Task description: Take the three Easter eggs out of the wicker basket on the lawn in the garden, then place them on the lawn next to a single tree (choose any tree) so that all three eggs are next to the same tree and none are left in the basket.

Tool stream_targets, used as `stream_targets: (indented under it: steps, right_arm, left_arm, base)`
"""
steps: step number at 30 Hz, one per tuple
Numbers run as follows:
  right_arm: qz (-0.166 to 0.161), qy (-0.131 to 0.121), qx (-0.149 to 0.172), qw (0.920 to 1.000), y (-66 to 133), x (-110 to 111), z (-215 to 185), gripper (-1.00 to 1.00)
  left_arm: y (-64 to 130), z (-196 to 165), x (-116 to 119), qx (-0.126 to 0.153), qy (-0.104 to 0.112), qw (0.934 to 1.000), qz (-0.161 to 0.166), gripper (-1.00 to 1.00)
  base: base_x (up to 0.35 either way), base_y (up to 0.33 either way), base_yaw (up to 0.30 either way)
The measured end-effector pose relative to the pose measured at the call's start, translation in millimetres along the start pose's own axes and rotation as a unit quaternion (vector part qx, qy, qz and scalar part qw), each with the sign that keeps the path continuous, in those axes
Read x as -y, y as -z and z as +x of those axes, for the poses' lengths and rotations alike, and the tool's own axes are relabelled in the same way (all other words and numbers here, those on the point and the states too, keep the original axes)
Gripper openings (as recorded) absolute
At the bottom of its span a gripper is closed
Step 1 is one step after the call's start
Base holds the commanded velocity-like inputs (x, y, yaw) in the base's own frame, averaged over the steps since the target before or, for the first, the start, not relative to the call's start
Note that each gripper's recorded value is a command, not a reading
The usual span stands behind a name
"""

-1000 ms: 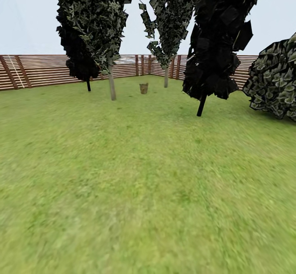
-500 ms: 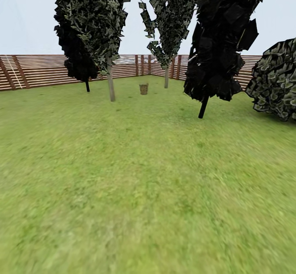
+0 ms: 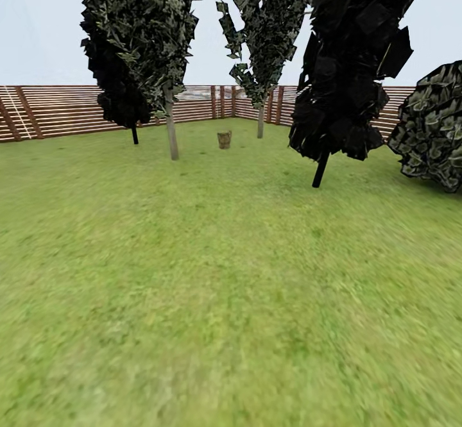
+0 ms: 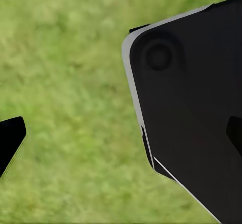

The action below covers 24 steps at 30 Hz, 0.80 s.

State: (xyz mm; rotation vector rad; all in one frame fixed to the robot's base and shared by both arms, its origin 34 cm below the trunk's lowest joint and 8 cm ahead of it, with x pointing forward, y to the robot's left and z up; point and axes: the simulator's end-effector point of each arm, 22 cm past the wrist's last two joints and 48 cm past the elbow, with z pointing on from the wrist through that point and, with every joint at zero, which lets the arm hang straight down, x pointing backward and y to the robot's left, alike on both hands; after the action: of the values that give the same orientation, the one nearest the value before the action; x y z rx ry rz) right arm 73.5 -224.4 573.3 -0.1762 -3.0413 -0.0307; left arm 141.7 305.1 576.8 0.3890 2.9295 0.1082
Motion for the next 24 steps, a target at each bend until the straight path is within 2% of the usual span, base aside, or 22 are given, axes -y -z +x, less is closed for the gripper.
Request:
stream_targets:
  steps: [24]
  right_arm:
    - [0.000,0.000,0.000,1.0000,0.0,0.0,0.0,1.00]
  left_arm:
    - [0.0,0.0,0.0,0.000,0.000,1.0000,0.000,1.00]
  base:
    - [0.340,0.000,0.000]
